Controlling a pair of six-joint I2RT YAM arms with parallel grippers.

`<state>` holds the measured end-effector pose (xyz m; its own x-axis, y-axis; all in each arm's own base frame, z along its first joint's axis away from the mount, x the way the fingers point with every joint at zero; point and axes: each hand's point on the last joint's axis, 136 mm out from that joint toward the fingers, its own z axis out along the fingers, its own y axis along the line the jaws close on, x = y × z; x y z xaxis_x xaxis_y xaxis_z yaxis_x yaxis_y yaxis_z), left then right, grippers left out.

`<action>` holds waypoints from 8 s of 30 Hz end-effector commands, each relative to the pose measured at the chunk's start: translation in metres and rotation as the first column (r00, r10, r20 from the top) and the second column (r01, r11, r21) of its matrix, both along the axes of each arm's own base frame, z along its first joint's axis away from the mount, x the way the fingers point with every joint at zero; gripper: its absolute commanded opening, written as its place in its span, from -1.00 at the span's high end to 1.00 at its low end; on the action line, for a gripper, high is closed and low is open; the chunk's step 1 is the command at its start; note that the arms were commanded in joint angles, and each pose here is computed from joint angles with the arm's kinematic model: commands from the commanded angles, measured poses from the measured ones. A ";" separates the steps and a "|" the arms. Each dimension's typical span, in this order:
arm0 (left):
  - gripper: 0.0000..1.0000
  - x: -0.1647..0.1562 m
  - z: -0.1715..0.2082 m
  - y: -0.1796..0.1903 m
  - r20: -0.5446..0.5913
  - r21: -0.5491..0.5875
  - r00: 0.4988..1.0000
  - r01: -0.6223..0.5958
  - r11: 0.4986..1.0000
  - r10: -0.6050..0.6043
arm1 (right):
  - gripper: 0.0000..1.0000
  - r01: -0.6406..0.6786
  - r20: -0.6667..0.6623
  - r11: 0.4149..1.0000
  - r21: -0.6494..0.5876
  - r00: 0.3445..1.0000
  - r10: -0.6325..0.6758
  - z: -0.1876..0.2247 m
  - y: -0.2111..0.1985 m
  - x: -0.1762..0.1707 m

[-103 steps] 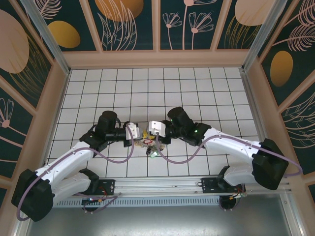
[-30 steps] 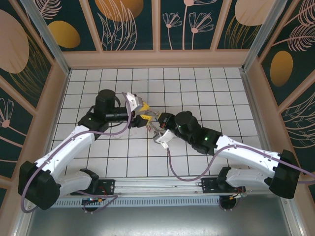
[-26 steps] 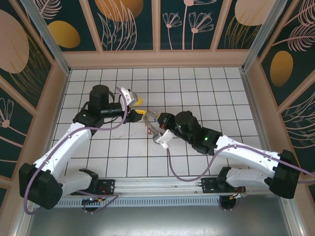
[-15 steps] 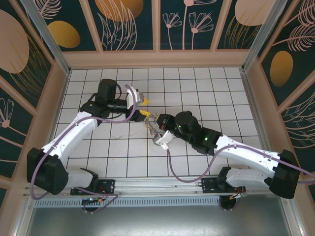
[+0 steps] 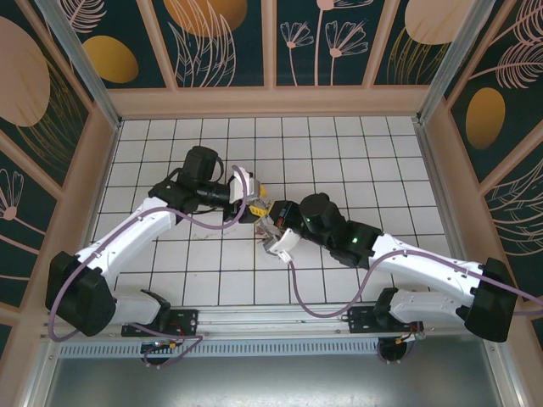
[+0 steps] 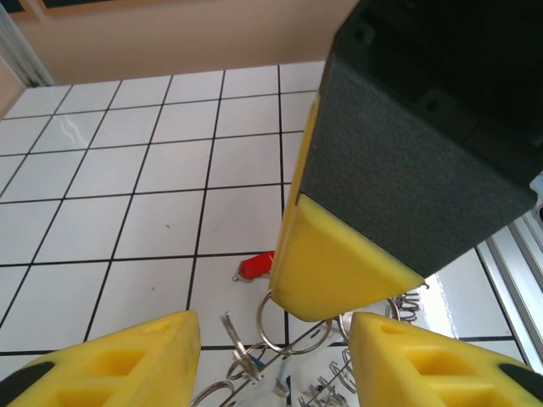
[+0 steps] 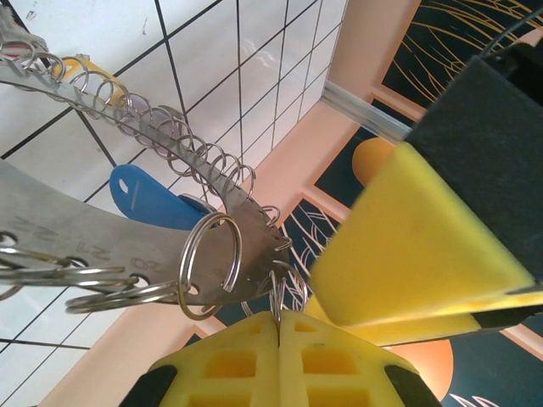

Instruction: Put the keys on the keyring

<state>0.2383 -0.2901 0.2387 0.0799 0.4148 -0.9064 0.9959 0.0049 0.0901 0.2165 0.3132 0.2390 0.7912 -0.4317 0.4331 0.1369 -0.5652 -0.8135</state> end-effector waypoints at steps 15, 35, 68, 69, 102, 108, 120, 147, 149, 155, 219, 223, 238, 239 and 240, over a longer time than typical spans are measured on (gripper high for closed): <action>-0.12 -0.008 -0.017 0.015 0.068 0.113 0.998 -0.008 0.994 0.000 | 1.00 -0.086 0.034 0.993 -0.086 0.995 0.089 0.000 0.004 -0.015; -0.04 0.001 -0.048 0.010 0.037 0.066 0.998 -0.060 0.996 0.057 | 1.00 -0.029 0.039 0.991 -0.128 0.999 0.034 0.013 -0.005 -0.009; 0.60 -0.015 -0.059 0.001 0.151 0.097 0.981 0.105 0.990 -0.119 | 1.00 -0.075 0.024 0.984 -0.161 0.996 0.080 0.006 0.001 -0.018; 0.67 -0.015 -0.058 0.002 0.155 0.098 0.981 0.102 0.990 -0.116 | 1.00 -0.075 0.024 0.984 -0.162 0.997 0.080 0.006 0.001 -0.018; 1.00 0.058 0.013 0.046 0.419 -0.068 0.790 -0.465 0.883 0.448 | -0.05 0.680 -0.830 0.481 0.553 0.400 0.389 0.148 0.014 -0.024; 1.00 0.057 0.016 0.044 0.426 -0.064 0.797 -0.446 0.892 0.429 | -0.15 0.963 -0.718 0.234 -0.135 -0.258 0.647 0.140 -0.017 0.059; 1.00 0.022 0.011 0.037 0.494 -0.025 0.834 -0.268 0.963 0.245 | 0.17 0.725 -0.559 0.259 -0.638 -0.668 0.492 0.068 -0.005 0.066; 1.00 0.017 -0.006 0.032 0.460 0.047 0.871 -0.214 0.976 0.169 | 0.42 0.622 -0.569 0.188 -0.760 -0.777 0.270 0.008 0.024 0.020; 1.00 0.017 -0.008 0.033 0.455 0.050 0.874 -0.216 0.975 0.170 | 0.45 0.619 -0.566 0.196 -0.760 -0.780 0.267 0.008 0.025 0.018; 1.00 0.017 -0.012 0.033 0.445 0.058 0.879 -0.220 0.974 0.172 | 0.54 0.614 -0.559 0.223 -0.758 -0.786 0.265 0.011 0.029 0.014; 1.00 0.009 -0.018 0.029 0.330 0.069 0.929 -0.197 0.978 0.164 | 0.65 0.737 -0.728 0.176 -0.653 -0.674 0.125 0.006 0.025 0.006; 1.00 0.009 -0.019 0.028 0.303 0.066 0.938 -0.198 0.978 0.170 | 0.71 0.750 -0.747 0.175 -0.638 -0.658 0.099 0.002 0.026 0.003; 1.00 0.010 -0.020 0.029 0.170 0.037 0.951 -0.268 0.963 0.259 | 1.00 0.897 -0.817 0.175 -0.405 -0.441 0.371 0.044 0.017 0.020; 1.00 0.010 -0.020 0.029 0.158 0.033 0.951 -0.274 0.961 0.265 | 1.00 0.906 -0.821 0.171 -0.386 -0.422 0.385 0.048 0.015 0.021; 1.00 0.009 -0.021 0.028 0.146 0.032 0.953 -0.274 0.961 0.267 | 1.00 0.916 -0.824 0.166 -0.366 -0.402 0.399 0.052 0.012 0.022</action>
